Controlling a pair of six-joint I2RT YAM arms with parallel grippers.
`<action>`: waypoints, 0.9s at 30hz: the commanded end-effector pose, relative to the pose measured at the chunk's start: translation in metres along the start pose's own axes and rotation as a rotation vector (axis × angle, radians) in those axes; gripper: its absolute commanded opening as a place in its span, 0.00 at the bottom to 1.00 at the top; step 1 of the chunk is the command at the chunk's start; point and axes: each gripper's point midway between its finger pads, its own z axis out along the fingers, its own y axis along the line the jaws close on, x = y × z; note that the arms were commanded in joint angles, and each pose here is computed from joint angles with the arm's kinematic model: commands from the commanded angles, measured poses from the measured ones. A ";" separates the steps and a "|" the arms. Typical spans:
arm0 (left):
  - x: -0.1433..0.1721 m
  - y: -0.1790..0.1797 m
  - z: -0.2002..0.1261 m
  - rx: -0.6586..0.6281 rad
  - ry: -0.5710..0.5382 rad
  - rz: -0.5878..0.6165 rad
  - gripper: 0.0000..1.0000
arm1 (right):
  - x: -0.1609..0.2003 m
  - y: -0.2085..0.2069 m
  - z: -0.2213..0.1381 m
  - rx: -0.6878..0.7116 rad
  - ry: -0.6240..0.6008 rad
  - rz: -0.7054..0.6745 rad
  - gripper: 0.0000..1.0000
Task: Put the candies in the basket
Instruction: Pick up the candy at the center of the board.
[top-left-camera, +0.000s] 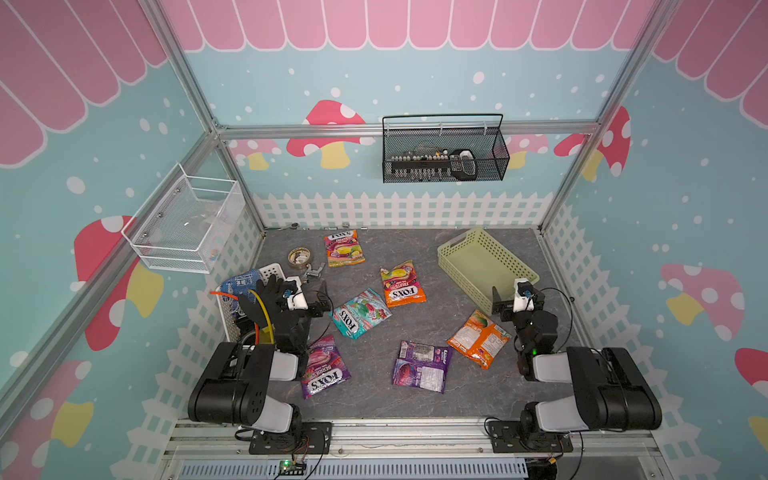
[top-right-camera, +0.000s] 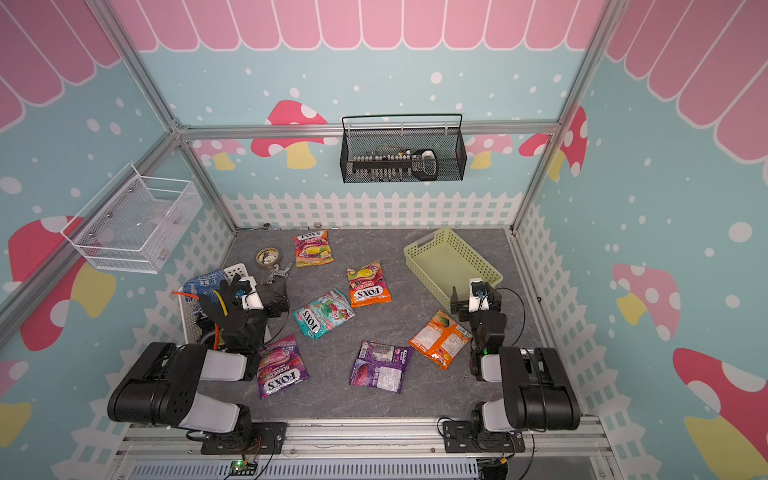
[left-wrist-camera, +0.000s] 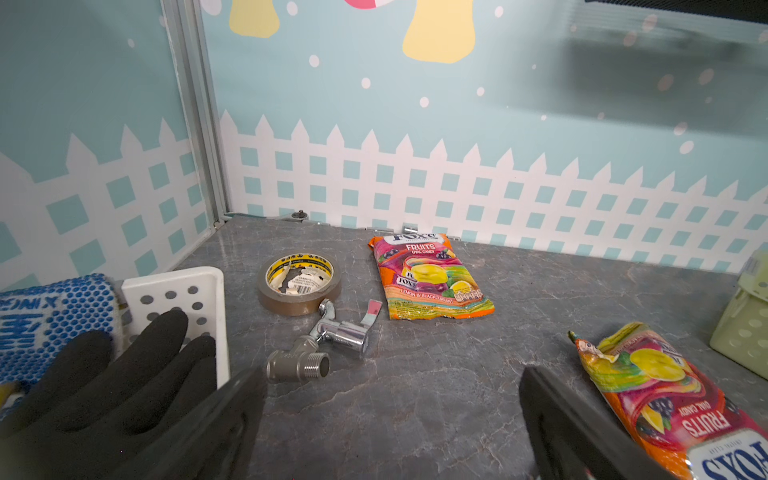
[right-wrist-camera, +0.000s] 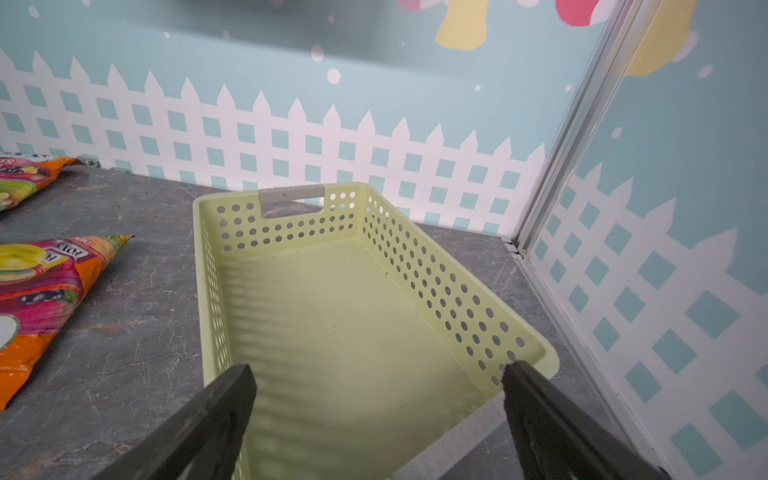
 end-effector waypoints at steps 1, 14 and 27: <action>-0.014 -0.006 0.013 0.016 0.071 -0.011 0.99 | -0.022 -0.009 -0.010 0.042 -0.035 0.028 0.99; -0.104 -0.022 0.028 -0.026 0.329 -0.382 0.99 | -0.111 -0.049 -0.020 0.211 0.187 0.475 0.99; -0.081 -0.094 -0.041 0.516 0.553 -0.583 0.95 | -0.018 0.029 -0.070 -0.034 0.694 0.737 0.98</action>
